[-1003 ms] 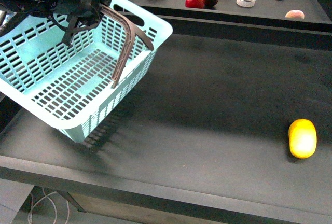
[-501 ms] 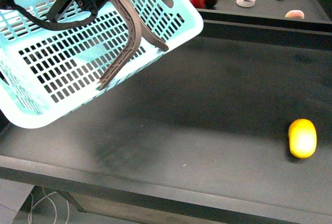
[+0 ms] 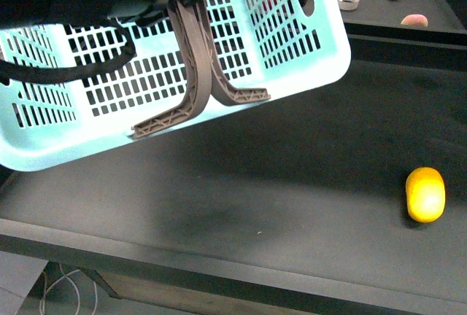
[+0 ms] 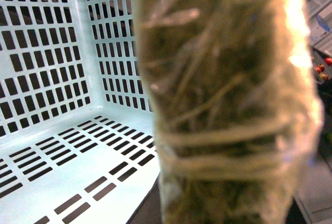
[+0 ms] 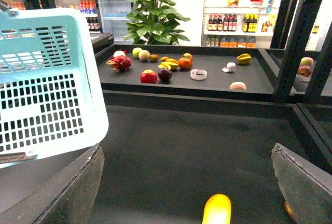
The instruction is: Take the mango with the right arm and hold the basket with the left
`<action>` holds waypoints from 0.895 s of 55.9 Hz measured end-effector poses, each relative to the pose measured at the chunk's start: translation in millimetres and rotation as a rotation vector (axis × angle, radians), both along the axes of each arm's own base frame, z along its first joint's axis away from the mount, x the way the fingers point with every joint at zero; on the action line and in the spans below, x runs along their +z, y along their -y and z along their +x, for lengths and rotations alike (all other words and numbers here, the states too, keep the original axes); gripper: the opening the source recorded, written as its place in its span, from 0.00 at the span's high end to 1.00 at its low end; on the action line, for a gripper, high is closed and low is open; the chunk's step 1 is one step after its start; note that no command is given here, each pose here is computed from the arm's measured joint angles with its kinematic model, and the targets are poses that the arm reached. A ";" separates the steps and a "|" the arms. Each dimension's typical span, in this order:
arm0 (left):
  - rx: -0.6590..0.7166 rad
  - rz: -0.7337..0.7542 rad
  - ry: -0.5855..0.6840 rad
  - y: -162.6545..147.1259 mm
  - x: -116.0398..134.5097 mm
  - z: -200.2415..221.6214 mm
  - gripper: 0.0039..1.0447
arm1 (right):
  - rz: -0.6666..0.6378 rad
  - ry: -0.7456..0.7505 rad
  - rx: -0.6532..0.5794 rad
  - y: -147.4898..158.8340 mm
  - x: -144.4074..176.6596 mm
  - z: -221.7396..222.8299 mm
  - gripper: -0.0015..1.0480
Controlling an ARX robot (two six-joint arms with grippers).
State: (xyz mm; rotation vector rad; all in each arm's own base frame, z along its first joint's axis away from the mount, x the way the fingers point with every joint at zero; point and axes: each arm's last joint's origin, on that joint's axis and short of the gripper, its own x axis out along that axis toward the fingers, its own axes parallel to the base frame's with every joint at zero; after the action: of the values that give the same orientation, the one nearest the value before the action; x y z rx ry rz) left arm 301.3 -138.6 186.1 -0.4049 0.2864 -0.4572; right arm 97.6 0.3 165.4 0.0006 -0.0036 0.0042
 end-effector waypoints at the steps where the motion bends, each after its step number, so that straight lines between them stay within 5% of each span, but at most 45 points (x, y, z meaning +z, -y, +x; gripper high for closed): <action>1: -0.007 0.010 0.000 0.6 -1.5 -1.3 0.96 | 0.000 0.000 0.000 0.0 0.0 0.0 0.08; 25: -0.131 0.174 0.034 10.5 -19.8 -9.9 0.96 | 0.000 0.000 0.000 0.0 0.0 0.0 0.08; 50: -0.146 0.171 0.035 10.1 -27.2 -6.8 0.96 | 0.000 0.000 0.000 0.0 0.0 0.0 0.08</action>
State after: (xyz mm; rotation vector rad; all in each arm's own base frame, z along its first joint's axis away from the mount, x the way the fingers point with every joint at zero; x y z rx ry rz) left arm 294.4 -148.8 159.0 -0.2092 0.3195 -0.5776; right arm 97.6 0.3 165.4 0.0010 -0.0036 0.0038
